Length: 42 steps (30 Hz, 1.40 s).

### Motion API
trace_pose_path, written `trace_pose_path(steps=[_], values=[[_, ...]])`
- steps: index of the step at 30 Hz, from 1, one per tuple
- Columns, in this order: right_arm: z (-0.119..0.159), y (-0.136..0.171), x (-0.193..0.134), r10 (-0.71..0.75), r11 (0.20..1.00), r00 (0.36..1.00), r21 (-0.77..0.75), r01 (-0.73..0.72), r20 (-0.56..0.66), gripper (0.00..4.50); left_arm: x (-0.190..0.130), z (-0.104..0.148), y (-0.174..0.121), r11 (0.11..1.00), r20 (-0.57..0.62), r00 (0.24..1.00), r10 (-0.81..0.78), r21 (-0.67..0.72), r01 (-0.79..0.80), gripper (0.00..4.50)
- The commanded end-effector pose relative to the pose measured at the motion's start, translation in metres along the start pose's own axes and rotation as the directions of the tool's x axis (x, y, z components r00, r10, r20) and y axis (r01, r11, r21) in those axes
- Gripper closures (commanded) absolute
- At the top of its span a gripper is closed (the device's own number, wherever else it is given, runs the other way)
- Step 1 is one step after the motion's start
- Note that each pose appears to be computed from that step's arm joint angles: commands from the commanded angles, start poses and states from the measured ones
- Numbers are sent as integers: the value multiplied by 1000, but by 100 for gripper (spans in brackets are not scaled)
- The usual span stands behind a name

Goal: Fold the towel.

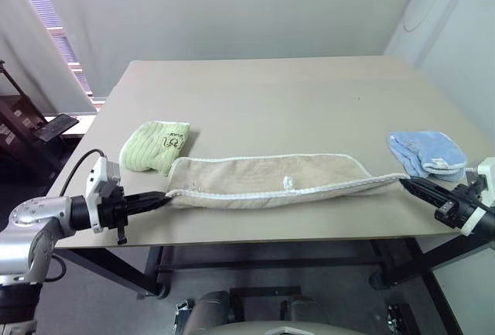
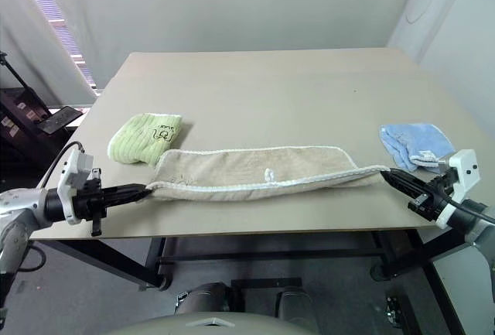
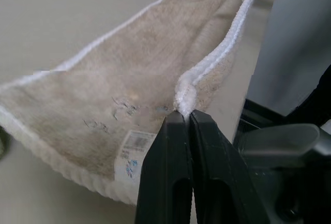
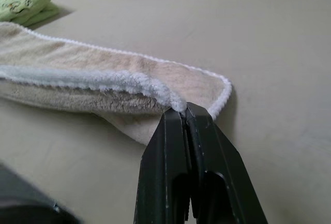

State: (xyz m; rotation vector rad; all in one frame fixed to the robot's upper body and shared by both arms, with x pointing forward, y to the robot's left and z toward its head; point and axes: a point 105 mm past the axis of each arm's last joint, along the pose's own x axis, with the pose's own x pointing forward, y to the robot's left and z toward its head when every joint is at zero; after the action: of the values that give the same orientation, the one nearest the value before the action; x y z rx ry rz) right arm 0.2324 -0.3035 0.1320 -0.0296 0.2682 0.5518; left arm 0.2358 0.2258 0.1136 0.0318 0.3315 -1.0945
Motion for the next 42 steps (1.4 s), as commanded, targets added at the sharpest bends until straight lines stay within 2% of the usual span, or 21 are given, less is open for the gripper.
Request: trace_pose_path(steps=[1,5,11,17,22,29,34,38,41,42], values=[[12,10,-9,32,996,999,-77,-32,7,450,-13,14,-2,998,9,999,40,45,-41,448],[8,12,-11,48,996,999,-79,-49,-12,450,-15,15,-7,998,15,999,49,34,-49,448],[17,5,20,61,997,997,-55,-59,40,450,-2,18,4,997,59,996,74,20,-75,448],[23,-17,55,22,1000,996,14,-24,86,450,9,27,38,989,150,977,150,-25,-148,448],[12,-30,77,7,999,998,39,-9,56,450,11,18,68,974,165,961,222,-72,-213,448],[8,-36,103,-1,999,998,52,-2,56,450,23,17,89,965,197,946,259,-93,-245,448],[3,-39,116,-27,997,999,74,24,37,450,32,6,93,964,176,949,260,-105,-245,448],[4,-44,123,-66,995,997,83,62,50,450,37,5,98,955,204,936,286,-144,-260,448],[6,-40,128,-42,996,998,83,38,51,450,38,1,101,948,204,930,306,-153,-278,448],[6,-38,129,-35,996,998,82,31,48,450,37,1,103,944,205,925,319,-154,-291,425]])
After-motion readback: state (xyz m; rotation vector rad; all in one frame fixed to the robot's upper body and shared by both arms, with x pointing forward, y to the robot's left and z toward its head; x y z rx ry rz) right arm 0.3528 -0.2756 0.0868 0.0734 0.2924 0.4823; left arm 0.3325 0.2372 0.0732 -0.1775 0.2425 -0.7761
